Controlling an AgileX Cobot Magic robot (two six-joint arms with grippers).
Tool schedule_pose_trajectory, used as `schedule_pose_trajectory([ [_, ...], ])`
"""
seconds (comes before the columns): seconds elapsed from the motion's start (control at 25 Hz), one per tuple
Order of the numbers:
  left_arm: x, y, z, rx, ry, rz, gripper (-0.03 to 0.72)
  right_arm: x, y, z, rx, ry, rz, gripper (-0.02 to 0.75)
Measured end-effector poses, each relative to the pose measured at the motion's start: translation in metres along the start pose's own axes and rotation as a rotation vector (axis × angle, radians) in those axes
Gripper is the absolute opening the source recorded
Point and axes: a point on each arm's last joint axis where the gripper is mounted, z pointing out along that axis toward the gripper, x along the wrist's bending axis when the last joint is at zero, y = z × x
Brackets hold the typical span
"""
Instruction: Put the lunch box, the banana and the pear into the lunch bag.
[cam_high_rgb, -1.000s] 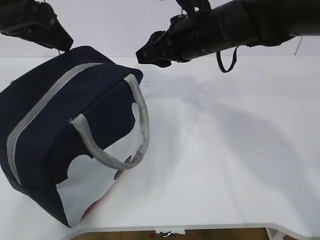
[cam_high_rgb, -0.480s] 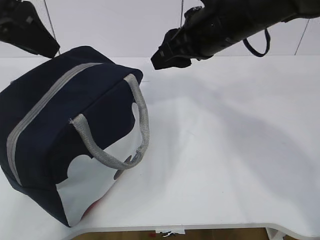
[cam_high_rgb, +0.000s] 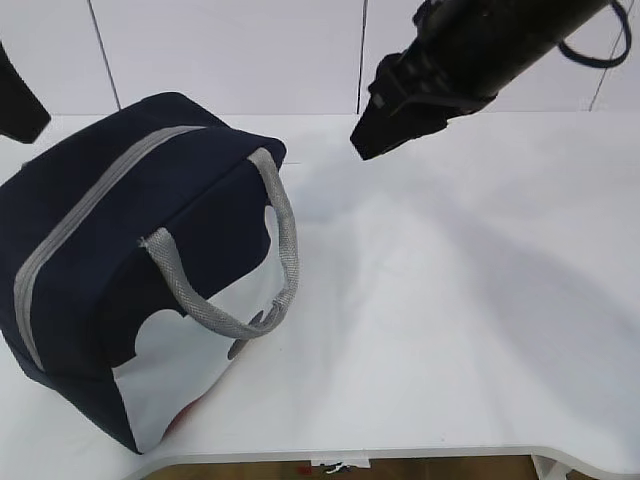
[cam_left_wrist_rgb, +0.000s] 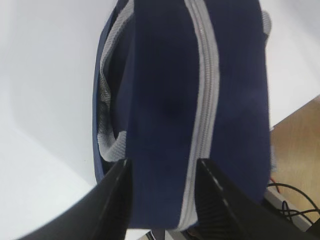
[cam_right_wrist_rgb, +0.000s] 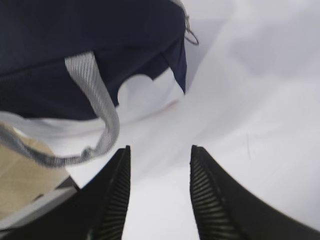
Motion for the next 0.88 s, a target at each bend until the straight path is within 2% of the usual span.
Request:
schedule_pose_trajectory([
  [0.16, -0.007, -0.008, -0.022, -0.058, 0.006, -0.032, 0.318, 0.004, 0.001, -0.023, 0.102, -0.013, 0.002, 0.295],
  [0.4, -0.017, -0.02, -0.05, -0.137, 0.012, -0.057, 0.318, 0.0, 0.0, -0.034, 0.134, -0.093, 0.082, 0.284],
  [0.64, -0.028, -0.038, -0.083, -0.233, 0.021, -0.037, 0.318, 0.009, -0.005, -0.06, 0.084, -0.123, 0.143, 0.283],
  [0.88, -0.041, -0.064, -0.118, -0.342, 0.042, -0.009, 0.313, 0.024, -0.027, -0.088, 0.053, -0.145, 0.185, 0.283],
])
